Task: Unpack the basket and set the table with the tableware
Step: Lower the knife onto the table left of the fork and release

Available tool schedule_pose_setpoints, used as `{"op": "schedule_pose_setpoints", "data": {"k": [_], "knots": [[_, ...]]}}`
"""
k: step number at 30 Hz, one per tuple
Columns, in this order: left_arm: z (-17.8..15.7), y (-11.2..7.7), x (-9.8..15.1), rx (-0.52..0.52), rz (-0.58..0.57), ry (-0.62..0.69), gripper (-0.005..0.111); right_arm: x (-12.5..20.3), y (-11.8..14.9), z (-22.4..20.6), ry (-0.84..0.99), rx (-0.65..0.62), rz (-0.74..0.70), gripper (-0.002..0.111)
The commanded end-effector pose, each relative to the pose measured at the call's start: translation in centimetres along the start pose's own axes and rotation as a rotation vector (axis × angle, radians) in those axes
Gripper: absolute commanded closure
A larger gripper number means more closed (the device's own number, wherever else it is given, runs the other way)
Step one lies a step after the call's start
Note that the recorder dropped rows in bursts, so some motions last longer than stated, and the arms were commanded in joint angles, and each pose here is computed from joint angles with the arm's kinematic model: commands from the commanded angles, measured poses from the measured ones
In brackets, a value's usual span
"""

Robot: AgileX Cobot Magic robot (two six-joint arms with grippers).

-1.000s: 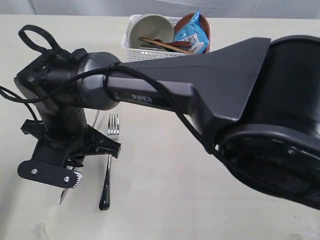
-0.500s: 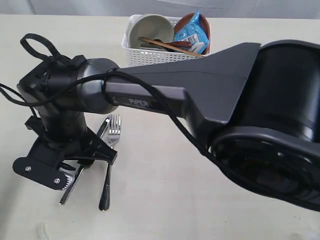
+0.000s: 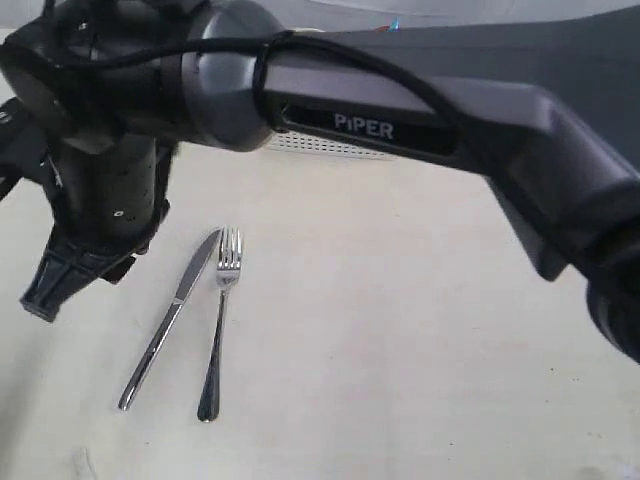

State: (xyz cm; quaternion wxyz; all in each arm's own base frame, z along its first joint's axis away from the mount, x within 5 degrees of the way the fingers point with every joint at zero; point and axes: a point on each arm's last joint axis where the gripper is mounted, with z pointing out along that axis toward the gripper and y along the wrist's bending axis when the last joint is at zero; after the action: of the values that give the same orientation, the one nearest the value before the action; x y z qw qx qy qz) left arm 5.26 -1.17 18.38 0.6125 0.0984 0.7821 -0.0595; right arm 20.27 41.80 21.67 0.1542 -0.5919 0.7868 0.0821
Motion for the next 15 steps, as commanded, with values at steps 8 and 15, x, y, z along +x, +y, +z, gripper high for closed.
{"op": "schedule_pose_setpoints", "data": {"k": [8, 15], "knots": [[0.0, 0.0, 0.0, 0.007, -0.009, -0.013, 0.106, 1.4, -0.5, 4.0, 0.179, -0.115, 0.912, 0.062], [0.0, 0.0, 0.0, 0.007, -0.009, -0.013, 0.106, 2.2, -0.2, 7.1, 0.258, -0.072, 1.126, 0.067]]}}
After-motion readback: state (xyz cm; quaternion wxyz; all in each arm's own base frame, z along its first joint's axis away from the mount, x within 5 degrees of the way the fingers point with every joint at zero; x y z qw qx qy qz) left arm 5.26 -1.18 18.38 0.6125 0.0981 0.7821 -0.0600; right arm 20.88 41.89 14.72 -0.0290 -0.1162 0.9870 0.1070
